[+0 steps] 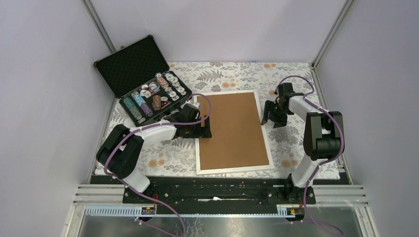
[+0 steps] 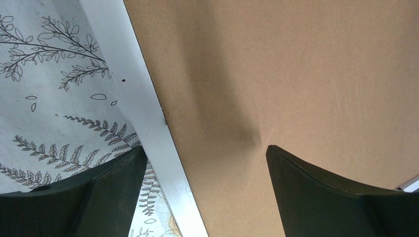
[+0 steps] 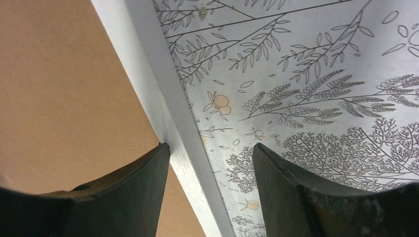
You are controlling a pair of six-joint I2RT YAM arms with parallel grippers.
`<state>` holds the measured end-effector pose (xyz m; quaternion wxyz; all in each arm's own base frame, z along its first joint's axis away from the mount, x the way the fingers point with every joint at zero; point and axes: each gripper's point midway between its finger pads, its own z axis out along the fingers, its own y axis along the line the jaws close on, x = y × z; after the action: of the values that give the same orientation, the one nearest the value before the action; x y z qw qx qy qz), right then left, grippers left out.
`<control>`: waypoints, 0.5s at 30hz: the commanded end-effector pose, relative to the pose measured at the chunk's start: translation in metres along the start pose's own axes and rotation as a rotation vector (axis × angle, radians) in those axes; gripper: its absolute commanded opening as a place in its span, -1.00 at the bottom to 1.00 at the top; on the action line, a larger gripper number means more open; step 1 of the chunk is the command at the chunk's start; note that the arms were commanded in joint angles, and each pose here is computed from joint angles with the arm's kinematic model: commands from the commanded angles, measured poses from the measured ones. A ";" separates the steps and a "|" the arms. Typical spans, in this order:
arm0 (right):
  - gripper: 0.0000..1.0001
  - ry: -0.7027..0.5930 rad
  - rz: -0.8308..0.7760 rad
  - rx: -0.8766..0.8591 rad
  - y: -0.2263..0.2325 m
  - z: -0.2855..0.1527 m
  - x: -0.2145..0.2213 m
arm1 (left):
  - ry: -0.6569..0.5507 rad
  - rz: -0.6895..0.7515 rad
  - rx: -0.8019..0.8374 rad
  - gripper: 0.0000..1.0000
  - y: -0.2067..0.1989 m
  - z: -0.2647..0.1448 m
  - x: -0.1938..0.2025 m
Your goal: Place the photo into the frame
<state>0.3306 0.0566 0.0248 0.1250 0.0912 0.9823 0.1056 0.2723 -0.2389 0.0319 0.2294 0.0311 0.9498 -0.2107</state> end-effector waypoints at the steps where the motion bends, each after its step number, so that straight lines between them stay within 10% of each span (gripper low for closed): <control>1: 0.38 0.024 -0.039 -0.021 0.009 0.007 0.003 | 0.048 -0.007 -0.030 0.92 0.011 0.006 0.017; 15: 0.38 0.125 -0.150 0.035 0.007 0.023 0.011 | 0.070 -0.008 -0.033 0.91 0.014 0.011 0.024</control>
<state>0.3340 0.0607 0.0237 0.0983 0.0556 0.9880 0.1051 0.2724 -0.2392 0.0319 0.2294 0.0313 0.9496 -0.2112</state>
